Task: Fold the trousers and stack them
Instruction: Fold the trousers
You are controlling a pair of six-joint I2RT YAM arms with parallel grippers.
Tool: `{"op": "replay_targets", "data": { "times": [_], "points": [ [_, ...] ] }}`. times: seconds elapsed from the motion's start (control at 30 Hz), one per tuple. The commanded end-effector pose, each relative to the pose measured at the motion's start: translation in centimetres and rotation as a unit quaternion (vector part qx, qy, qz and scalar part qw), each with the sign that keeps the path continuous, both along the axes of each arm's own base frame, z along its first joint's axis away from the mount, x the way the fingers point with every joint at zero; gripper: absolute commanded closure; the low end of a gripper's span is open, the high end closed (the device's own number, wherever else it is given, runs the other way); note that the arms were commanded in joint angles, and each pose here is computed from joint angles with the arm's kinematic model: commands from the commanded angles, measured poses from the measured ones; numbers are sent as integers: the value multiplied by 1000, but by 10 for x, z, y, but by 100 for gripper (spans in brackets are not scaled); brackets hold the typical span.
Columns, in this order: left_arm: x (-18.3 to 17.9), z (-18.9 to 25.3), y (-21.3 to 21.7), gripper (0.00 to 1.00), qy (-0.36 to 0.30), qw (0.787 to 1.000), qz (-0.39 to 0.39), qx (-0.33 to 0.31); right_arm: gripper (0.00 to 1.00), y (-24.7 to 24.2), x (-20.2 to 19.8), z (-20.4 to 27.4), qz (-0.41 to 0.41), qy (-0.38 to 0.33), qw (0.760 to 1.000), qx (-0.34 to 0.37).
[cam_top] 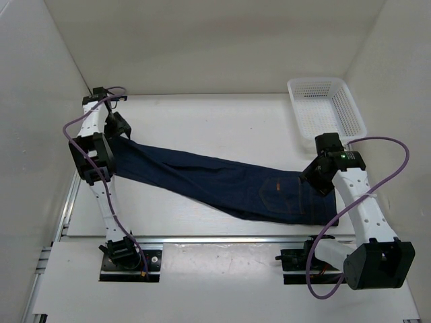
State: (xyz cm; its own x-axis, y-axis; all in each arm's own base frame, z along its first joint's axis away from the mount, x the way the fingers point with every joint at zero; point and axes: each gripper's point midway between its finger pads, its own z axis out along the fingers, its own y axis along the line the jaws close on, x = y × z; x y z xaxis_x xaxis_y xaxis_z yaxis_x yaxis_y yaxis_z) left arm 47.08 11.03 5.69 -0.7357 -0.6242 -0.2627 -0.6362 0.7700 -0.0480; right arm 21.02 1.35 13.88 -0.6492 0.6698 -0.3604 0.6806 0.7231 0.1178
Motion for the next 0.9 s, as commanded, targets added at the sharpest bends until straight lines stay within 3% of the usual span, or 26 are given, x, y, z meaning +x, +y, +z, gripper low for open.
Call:
{"op": "replay_targets", "data": {
  "times": [0.0,0.2,0.3,0.33,0.43,0.47,0.53,0.73,0.8,0.83,0.87],
  "points": [
    [-2,39,-15,19,-34,999,-37,-4,40,-3,3,4,5,-12,1000,-15],
    [16,27,-19,19,-34,998,-50,3,40,-3,2,9,5,-26,1000,-13],
    [19,25,-33,26,-28,998,-58,-8,40,-4,1,11,9,-30,999,-15],
    [19,30,-33,39,-35,998,-49,-9,40,-4,1,11,9,-30,999,-15],
    [16,38,-39,58,-44,998,-48,-9,40,-4,-1,10,9,-30,999,-15],
    [17,40,-43,72,-48,997,-53,-9,40,-4,-1,10,9,-30,999,-15],
    [17,40,-45,89,-49,997,-55,-14,40,-4,-1,8,13,-24,999,-17],
    [19,48,-41,90,-50,997,-56,-3,40,-4,2,7,17,-23,999,-19],
    [15,53,-43,76,-49,997,-62,-6,40,-4,4,7,17,-27,999,-18],
    [13,68,-43,56,-63,996,-62,-3,40,-4,4,7,17,-27,999,-18],
    [15,73,-45,44,-74,995,-68,-4,39,-4,4,7,17,-27,999,-18]
  ]
}}
